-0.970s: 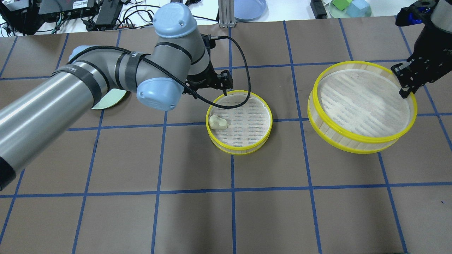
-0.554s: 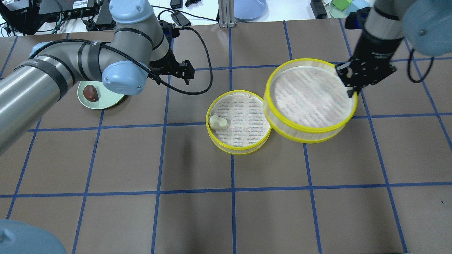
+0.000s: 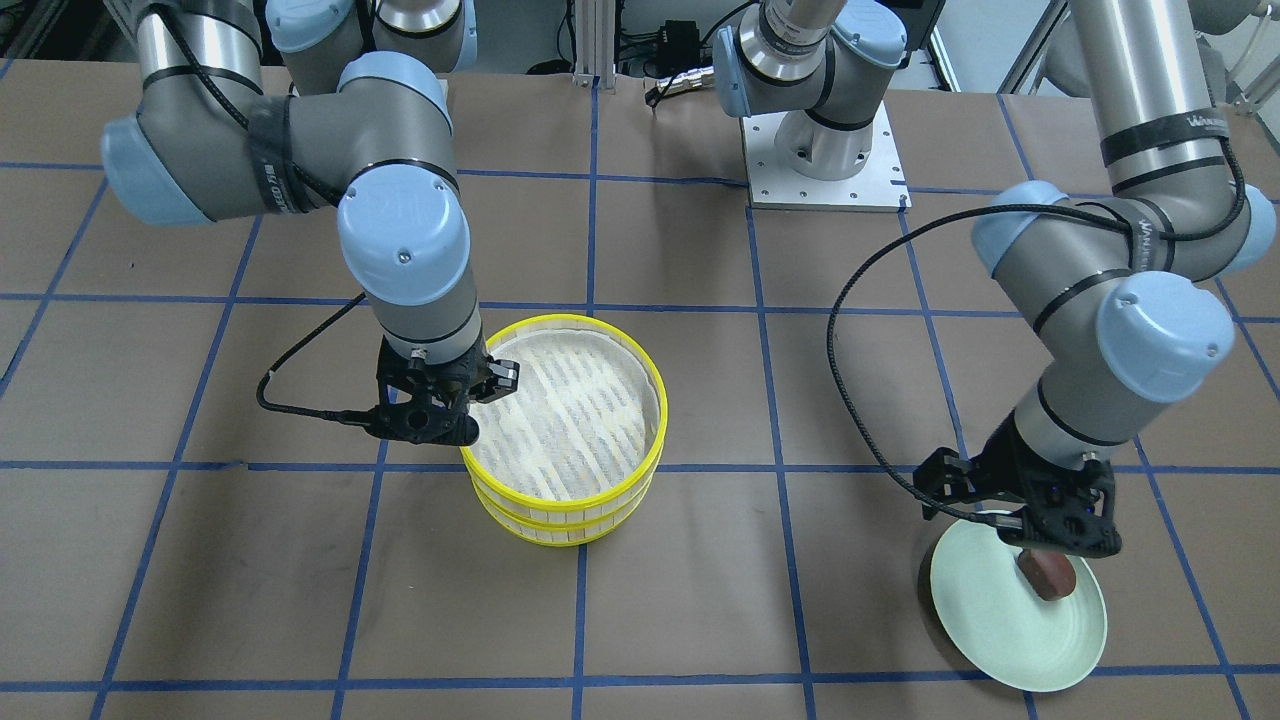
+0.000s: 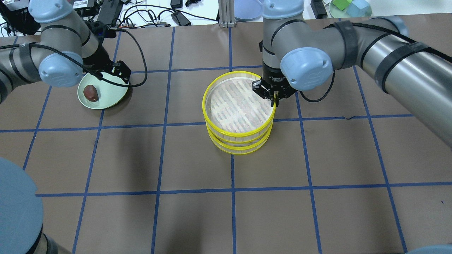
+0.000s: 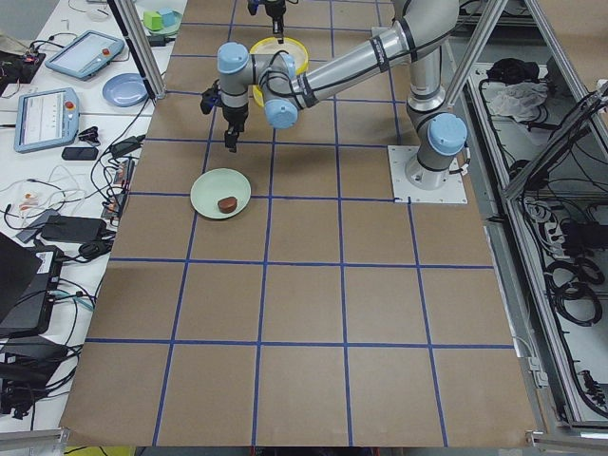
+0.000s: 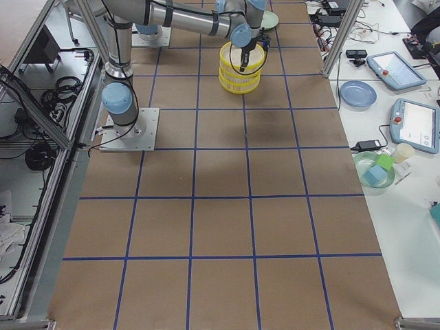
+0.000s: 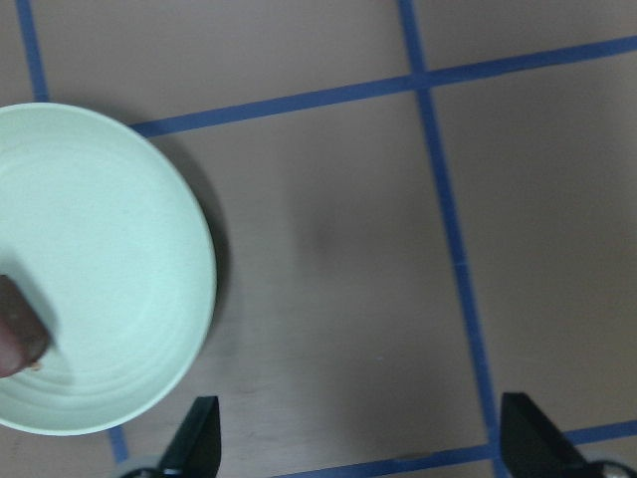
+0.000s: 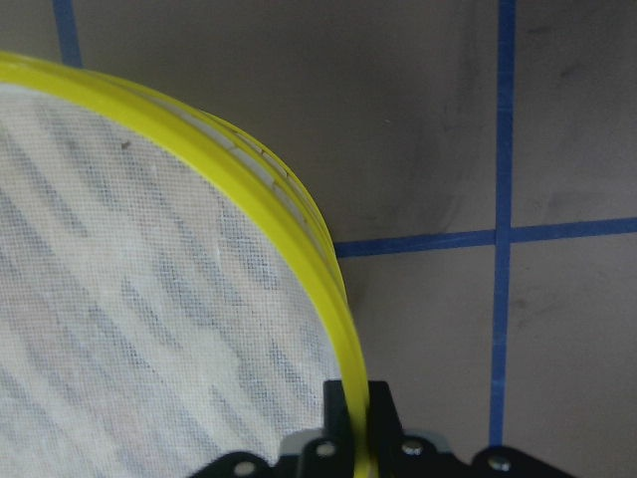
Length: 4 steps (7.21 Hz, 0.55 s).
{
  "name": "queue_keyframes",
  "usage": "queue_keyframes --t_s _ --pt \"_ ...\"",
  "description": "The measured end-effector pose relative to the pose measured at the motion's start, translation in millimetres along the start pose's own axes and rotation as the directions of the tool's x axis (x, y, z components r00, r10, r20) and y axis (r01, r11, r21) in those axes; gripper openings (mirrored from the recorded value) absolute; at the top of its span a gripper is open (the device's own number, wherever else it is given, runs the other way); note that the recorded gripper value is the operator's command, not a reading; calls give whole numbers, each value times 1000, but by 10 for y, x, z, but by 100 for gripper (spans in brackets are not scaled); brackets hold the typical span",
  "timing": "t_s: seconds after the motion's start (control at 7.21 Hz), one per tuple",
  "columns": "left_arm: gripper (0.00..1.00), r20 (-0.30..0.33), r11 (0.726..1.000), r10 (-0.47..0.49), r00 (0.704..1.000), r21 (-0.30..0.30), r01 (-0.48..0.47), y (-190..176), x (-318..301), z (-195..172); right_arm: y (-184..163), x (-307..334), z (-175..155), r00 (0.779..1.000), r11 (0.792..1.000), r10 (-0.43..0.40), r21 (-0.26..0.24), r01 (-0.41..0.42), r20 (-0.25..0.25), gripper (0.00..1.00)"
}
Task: Place buns in different layers of steamer
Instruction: 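Grasp the dark brown bun on the plate with the left gripper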
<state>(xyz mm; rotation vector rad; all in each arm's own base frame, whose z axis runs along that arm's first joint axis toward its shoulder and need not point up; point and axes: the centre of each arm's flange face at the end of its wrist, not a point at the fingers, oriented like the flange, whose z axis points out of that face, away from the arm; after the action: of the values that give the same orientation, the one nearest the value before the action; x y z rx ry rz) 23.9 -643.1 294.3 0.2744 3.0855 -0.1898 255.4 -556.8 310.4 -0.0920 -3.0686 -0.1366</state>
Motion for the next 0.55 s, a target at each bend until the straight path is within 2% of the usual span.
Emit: queue_keyframes --t_s 0.28,0.55 --pt "100 19 999 -33 999 20 33 20 -529 337 -49 -85 168 1000 1000 -15 -5 15 9 0" --pt "100 16 999 -37 999 -1 37 28 -764 645 -45 -77 214 1000 1000 -31 2 31 4 0"
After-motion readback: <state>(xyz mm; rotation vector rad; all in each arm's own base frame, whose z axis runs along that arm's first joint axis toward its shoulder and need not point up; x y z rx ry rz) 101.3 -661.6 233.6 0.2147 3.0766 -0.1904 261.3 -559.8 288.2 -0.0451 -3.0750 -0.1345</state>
